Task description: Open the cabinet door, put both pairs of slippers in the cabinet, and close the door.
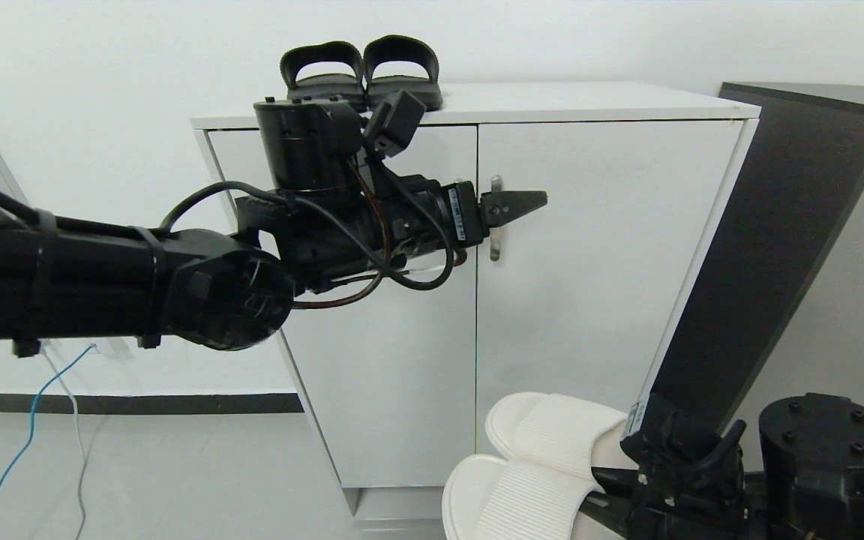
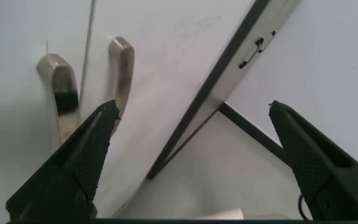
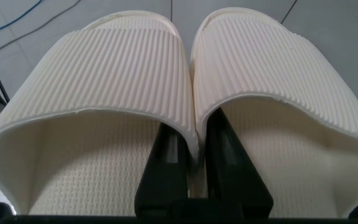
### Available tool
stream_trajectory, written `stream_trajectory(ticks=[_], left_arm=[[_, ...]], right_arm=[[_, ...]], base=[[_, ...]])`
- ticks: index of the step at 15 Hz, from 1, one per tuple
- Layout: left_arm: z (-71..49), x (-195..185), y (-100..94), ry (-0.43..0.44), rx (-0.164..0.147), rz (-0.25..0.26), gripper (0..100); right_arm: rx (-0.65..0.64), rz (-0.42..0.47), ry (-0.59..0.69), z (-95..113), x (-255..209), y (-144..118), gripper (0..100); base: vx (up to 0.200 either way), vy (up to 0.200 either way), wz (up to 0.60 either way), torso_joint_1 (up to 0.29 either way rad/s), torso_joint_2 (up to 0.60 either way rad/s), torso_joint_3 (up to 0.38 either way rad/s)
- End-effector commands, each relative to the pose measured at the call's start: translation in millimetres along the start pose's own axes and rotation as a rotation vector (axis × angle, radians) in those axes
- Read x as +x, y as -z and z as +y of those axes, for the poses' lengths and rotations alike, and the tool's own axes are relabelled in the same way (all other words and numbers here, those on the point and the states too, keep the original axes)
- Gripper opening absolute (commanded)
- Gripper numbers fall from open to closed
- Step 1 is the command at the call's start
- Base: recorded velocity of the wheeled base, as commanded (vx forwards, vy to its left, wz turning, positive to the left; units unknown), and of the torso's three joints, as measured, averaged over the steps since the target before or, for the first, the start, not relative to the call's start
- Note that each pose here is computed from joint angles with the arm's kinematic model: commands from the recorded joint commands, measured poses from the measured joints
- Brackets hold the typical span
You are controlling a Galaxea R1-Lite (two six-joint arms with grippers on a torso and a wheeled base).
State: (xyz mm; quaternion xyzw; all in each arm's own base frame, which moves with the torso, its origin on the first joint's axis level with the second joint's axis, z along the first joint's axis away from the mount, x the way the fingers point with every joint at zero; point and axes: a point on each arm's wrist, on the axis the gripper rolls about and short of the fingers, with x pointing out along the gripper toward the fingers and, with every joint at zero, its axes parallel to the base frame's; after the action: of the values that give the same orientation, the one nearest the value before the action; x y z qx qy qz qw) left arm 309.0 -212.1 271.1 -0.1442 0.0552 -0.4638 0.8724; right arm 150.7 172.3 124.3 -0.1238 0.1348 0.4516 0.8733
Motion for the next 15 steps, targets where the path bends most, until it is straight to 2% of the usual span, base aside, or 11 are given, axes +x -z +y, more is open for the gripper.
stream_trajectory(ticks=[1, 5, 9, 10, 15], left_arm=[[5.2, 8.6, 3.6, -0.005, -0.001, 0.004, 100], [9.1, 21.3, 2.8, 0.001, 0.005, -0.009, 100], [9.7, 24.1, 3.2, 0.002, 0.000, 0.003, 100], [10.2, 24.4, 4.0, 0.000, 0.000, 0.004, 0], [8.0, 17.8, 6.2, -0.002, -0.006, 0.016, 0]], right_arm=[[0.000, 0.000, 0.000, 0.0, -0.3, 0.2, 0], [-0.031, 0.016, -0.003, 0.7, -0.9, 4.4, 0], [-0.032, 0.018, -0.003, 0.7, -1.1, 4.8, 0], [-0.032, 0.021, -0.004, 0.9, -1.4, 5.6, 0], [-0.033, 0.028, -0.008, 1.5, -1.6, 7.5, 0]], base=[[0.000, 0.000, 0.00, 0.000, 0.00, 0.000], [0.000, 0.000, 0.00, 0.000, 0.00, 0.000], [0.000, 0.000, 0.00, 0.000, 0.00, 0.000], [0.000, 0.000, 0.00, 0.000, 0.00, 0.000], [0.000, 0.000, 0.00, 0.000, 0.00, 0.000]])
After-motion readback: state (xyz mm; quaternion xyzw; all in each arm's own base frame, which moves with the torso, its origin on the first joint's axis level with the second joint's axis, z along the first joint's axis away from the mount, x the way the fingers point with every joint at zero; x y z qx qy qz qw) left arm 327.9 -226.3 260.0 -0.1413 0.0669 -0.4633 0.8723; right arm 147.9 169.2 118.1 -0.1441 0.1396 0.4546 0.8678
